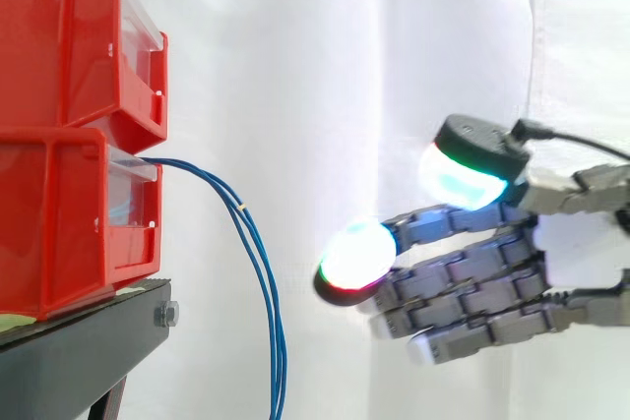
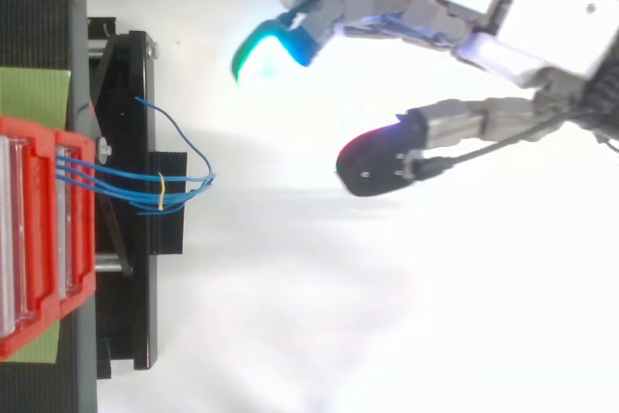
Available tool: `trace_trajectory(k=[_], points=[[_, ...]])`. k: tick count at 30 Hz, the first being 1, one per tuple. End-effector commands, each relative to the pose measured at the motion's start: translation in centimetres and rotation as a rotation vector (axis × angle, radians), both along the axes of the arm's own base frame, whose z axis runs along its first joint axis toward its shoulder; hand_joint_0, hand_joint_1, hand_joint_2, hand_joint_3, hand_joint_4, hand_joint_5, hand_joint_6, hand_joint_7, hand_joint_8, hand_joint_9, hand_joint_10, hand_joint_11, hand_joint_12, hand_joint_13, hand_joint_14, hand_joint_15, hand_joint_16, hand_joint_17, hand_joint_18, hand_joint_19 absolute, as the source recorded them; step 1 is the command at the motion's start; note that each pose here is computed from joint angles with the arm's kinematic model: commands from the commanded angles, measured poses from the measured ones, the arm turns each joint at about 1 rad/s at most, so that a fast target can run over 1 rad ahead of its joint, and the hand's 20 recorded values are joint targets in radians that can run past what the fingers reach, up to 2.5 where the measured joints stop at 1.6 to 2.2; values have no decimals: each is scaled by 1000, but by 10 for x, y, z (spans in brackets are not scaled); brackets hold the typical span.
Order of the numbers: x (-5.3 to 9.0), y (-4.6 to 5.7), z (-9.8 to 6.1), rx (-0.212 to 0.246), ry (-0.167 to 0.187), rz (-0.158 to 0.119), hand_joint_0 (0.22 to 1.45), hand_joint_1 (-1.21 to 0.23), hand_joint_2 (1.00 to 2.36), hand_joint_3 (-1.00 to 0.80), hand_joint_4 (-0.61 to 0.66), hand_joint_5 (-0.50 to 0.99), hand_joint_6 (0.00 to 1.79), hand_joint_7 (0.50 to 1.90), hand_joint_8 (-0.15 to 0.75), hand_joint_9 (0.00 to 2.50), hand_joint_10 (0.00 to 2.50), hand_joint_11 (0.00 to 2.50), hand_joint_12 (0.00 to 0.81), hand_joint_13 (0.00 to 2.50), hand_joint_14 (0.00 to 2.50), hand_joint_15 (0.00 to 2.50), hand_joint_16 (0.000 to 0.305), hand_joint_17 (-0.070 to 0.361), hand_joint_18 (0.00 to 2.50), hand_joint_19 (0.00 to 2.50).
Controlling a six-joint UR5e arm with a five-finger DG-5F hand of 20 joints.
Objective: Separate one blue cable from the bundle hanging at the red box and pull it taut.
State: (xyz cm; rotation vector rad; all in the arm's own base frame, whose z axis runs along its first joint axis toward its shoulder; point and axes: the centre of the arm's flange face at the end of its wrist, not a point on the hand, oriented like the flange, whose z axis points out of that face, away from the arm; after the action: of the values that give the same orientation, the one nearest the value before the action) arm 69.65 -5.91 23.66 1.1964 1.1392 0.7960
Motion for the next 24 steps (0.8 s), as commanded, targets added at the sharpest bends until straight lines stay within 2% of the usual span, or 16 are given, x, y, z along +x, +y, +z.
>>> trace_trajectory(k=[1, 2, 5, 9, 14, 17, 19, 23, 24], points=[[21, 1, -15, 10, -4, 4, 554, -573, 1000, -500, 132, -257, 502, 742, 197, 140, 0, 0, 291, 48, 0, 0, 40, 89, 88, 245], [24, 5, -17, 13, -6, 10, 554, -573, 1000, -500, 132, -256, 502, 742, 197, 139, 0, 0, 291, 48, 0, 0, 40, 89, 88, 245], [25, 8, -16, 10, -11, 12, 553, -573, 1000, -500, 132, -256, 502, 739, 197, 138, 0, 0, 291, 48, 0, 0, 40, 89, 88, 240], [28, 7, -13, -3, -40, 15, 553, -571, 1000, -500, 133, -256, 502, 739, 197, 139, 0, 0, 291, 49, 0, 7, 40, 90, 87, 252], [31, 9, -19, -29, -38, 12, 552, -571, 1000, -500, 134, -256, 502, 744, 198, 139, 0, 0, 292, 49, 0, 7, 40, 90, 87, 241], [38, 7, -31, -15, -43, 12, 551, -570, 1000, -500, 134, -256, 502, 740, 198, 139, 0, 0, 291, 49, 1, 6, 40, 90, 87, 253], [42, 6, -27, 5, -57, 11, 551, -572, 1000, -500, 135, -256, 502, 742, 198, 139, 0, 0, 291, 49, 0, 2, 40, 90, 87, 253], [45, 8, -19, 7, -50, 18, 549, -571, 1000, -500, 136, -255, 502, 743, 198, 139, 0, 0, 292, 49, 0, 7, 40, 90, 87, 252], [46, 8, -21, 7, -48, 20, 549, -569, 1000, -500, 138, -255, 502, 740, 198, 138, 0, 0, 292, 49, 0, 6, 40, 90, 87, 253]])
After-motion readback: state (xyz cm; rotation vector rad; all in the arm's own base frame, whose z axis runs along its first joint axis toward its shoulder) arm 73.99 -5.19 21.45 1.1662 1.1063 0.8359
